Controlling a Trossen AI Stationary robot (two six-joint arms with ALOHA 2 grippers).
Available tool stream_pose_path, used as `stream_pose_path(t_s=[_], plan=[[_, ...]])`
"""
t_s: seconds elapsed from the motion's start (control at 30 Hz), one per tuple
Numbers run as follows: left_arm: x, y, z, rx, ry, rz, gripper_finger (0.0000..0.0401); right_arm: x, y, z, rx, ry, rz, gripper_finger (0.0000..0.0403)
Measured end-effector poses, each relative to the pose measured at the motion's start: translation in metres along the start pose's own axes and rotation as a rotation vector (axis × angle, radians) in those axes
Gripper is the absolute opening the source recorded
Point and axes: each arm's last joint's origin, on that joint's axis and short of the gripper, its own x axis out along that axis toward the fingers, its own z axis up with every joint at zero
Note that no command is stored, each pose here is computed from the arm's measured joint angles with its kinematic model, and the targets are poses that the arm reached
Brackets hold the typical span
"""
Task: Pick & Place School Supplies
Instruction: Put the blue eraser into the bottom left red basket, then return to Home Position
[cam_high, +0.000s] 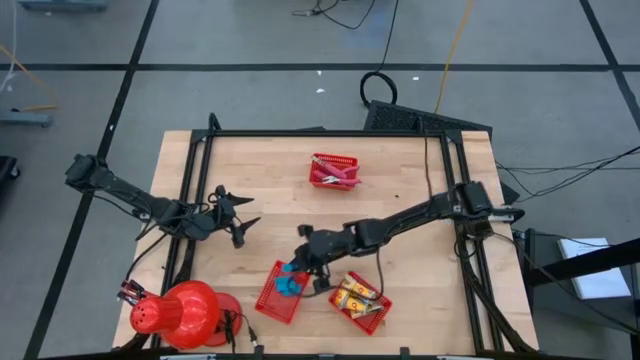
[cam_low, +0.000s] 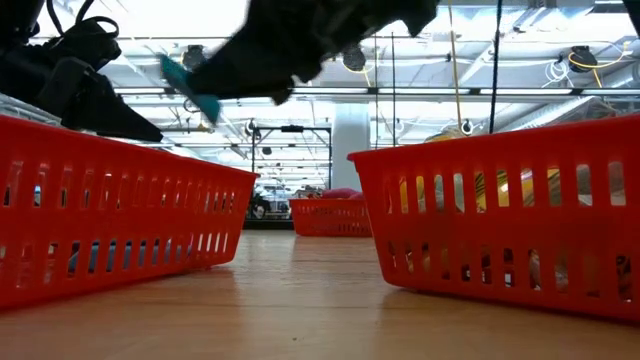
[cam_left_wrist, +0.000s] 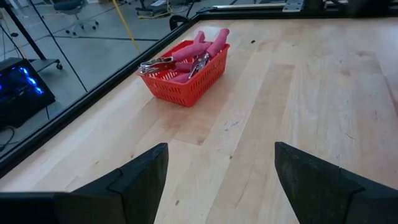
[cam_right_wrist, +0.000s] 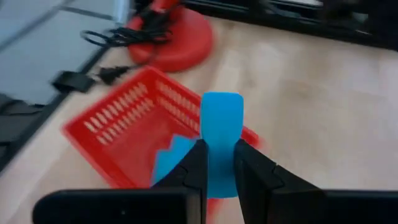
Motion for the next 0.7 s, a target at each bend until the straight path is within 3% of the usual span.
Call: stream_pose_path(t_s=[0.13, 0.23, 0.53, 0.7], plan=[[0.0, 0.0, -0.002, -0.004, 0.013, 0.004, 0.0294, 0.022, 0.004, 0.0, -0.002, 0.01, 0.105, 0.0041], [0.0, 0.001, -0.003, -0.002, 0.022, 0.007, 0.0294, 0.037, 0.008, -0.014, 0.022, 0.077, 0.17, 0.0041], [0.0, 0.001, -0.003, -0.002, 0.019, 0.022, 0.0294, 0.049, 0.017, -0.026, 0.041, 0.114, 0.198, 0.0043], [0.0, 0.001, -0.003, -0.011, 0.021, 0.022, 0.0294, 0.05, 0.016, -0.024, 0.05, 0.097, 0.193, 0.0146]])
